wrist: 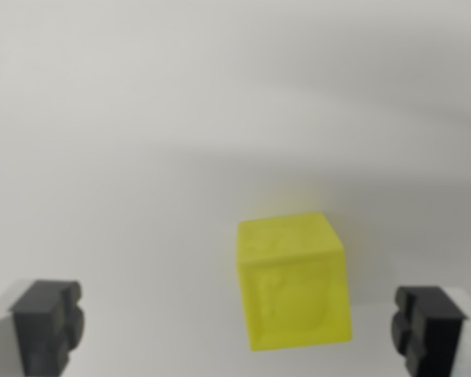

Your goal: Pick yellow cube

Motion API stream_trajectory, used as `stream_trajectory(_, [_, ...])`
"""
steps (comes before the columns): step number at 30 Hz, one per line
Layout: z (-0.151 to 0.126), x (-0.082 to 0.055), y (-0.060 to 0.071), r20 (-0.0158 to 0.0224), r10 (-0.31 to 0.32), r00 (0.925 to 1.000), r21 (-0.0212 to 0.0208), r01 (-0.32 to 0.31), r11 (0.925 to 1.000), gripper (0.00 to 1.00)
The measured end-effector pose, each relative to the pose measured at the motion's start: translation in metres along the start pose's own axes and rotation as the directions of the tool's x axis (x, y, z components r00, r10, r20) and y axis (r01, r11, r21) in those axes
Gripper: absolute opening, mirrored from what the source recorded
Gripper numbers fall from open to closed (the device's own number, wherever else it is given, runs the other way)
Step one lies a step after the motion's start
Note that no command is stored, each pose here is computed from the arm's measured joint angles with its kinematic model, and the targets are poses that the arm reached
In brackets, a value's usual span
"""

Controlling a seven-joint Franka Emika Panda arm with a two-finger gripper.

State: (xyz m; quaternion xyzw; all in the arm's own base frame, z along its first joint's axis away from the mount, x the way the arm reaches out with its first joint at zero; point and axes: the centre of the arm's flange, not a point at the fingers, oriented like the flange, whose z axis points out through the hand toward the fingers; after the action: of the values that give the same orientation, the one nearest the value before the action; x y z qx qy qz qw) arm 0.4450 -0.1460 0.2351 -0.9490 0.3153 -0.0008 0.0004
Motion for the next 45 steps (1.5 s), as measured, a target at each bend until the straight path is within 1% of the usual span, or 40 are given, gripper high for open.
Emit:
stream_trajectory(2, [0.005, -0.001, 0.004, 0.0008, -0.007, 1.0000, -0.0003, 0.007, 1.0000, 1.00])
stream_trajectory(6, [0.015, -0.003, 0.012, 0.0004, -0.021, 0.9998, -0.0003, 0.021, 0.9998, 1.00])
stream_trajectory(9, [0.023, -0.005, 0.018, 0.0012, -0.032, 0.9995, -0.0006, 0.032, 0.9995, 1.00])
stream_trajectory(12, [0.030, -0.006, 0.024, 0.0007, -0.042, 0.9991, -0.0006, 0.042, 0.9991, 1.00])
stream_trajectory(28, [0.068, -0.013, 0.055, 0.0022, -0.098, 0.9952, -0.0014, 0.098, 0.9952, 1.00])
stream_trajectory(35, [0.075, -0.014, 0.057, 0.0025, -0.101, 0.9949, -0.0015, 0.101, 0.9949, 1.00])
stream_trajectory(37, [0.080, -0.014, 0.057, 0.0032, -0.101, 0.9949, -0.0015, 0.101, 0.9949, 1.00])
stream_trajectory(45, [0.100, -0.014, 0.057, 0.0029, -0.103, 0.9947, -0.0014, 0.103, 0.9947, 1.00])
